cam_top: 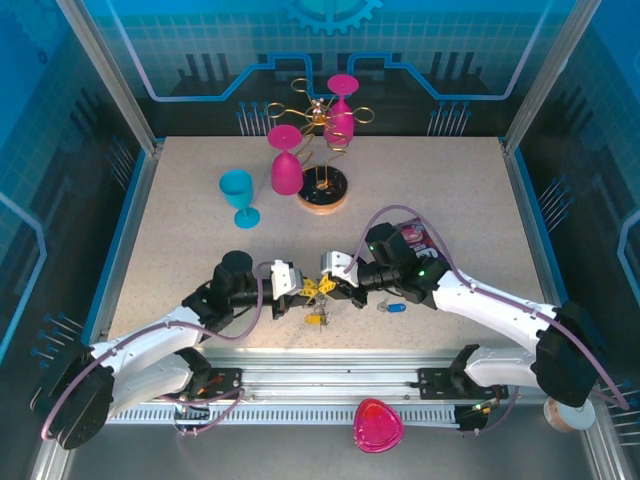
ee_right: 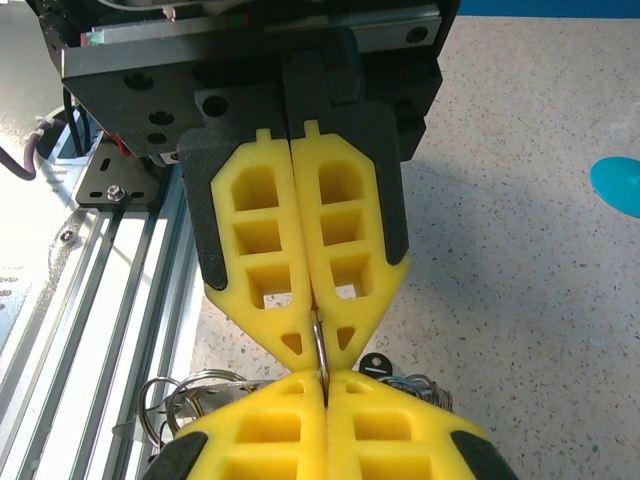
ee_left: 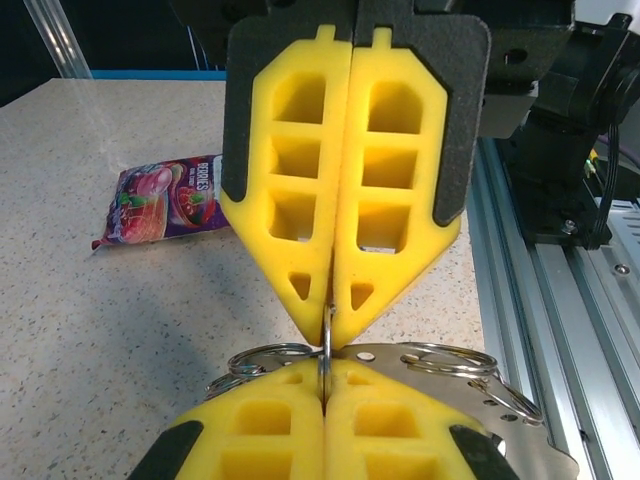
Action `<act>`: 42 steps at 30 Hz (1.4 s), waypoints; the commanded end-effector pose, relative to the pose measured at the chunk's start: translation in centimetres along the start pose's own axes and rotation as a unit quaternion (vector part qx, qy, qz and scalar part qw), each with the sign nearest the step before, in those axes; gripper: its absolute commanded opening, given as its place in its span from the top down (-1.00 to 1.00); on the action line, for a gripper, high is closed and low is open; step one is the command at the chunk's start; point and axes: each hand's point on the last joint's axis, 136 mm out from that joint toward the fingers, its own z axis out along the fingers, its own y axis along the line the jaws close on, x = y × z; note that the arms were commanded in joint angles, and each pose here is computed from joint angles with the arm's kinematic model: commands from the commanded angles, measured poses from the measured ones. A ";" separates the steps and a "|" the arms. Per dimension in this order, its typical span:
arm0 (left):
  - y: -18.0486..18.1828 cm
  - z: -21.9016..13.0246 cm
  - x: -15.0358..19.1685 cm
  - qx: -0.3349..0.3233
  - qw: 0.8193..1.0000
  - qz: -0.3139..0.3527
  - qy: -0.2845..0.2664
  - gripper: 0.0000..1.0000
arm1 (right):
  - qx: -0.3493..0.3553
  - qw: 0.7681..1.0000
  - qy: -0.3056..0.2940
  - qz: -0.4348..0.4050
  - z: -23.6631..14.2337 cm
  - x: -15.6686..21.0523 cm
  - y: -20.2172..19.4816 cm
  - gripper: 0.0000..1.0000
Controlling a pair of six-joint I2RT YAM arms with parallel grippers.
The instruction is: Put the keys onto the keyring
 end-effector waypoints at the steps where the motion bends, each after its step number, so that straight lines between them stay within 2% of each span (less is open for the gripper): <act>1: 0.7 -0.2 -2.4 -0.031 0.997 0.063 -0.022 1.00 | -0.011 1.000 -0.008 -0.010 -0.5 -1.0 1.3 0.38; 2: 0.7 -0.1 -2.2 -0.037 0.996 0.074 -0.016 1.00 | 0.003 1.000 -0.012 -0.005 -0.9 -1.0 0.9 0.18; 4: 0.5 -0.1 -1.6 -0.043 0.995 0.093 -0.005 1.00 | 0.044 0.999 -0.023 0.015 -2.2 -1.2 -0.3 0.00; 7: 0.4 0.0 -1.2 -0.057 0.991 0.122 0.006 1.00 | 0.148 0.985 -0.021 0.082 -4.5 -0.3 -3.3 -0.10; 11: 0.5 0.0 -1.1 -0.074 0.985 0.158 0.010 1.00 | 0.248 0.954 0.000 0.166 -6.8 1.9 -5.5 0.11; 16: 0.8 -0.1 -1.2 -0.101 0.977 0.189 0.016 1.00 | 0.339 0.889 0.037 0.307 -9.7 5.1 -6.7 0.24; 19: 0.8 -0.2 -1.3 -0.106 0.975 0.196 0.018 1.00 | 0.353 0.861 0.071 0.359 -10.4 6.6 -6.3 0.26; 24: 0.6 -0.1 -1.2 -0.102 0.975 0.195 0.021 1.00 | 0.347 0.844 0.125 0.389 -10.8 8.2 -5.1 0.26; 26: 0.5 -0.1 -1.3 -0.101 0.977 0.188 0.022 1.00 | 0.353 0.830 0.143 0.408 -11.2 9.1 -4.8 0.28; 31: 0.6 0.1 -1.4 -0.101 0.982 0.161 0.017 1.00 | 0.377 0.760 0.208 0.487 -11.8 12.6 -4.1 0.35; 34: 0.7 0.3 -1.3 -0.102 0.983 0.149 0.015 1.00 | 0.380 0.726 0.240 0.520 -11.1 14.5 -3.9 0.26; 38: 0.6 0.3 -1.3 -0.101 0.985 0.142 0.014 1.00 | 0.364 0.707 0.257 0.549 -9.0 16.2 -3.8 0.23; 42: 0.5 0.4 -1.2 -0.097 0.985 0.141 0.013 1.00 | 0.322 0.723 0.280 0.542 -6.8 17.4 -3.4 0.24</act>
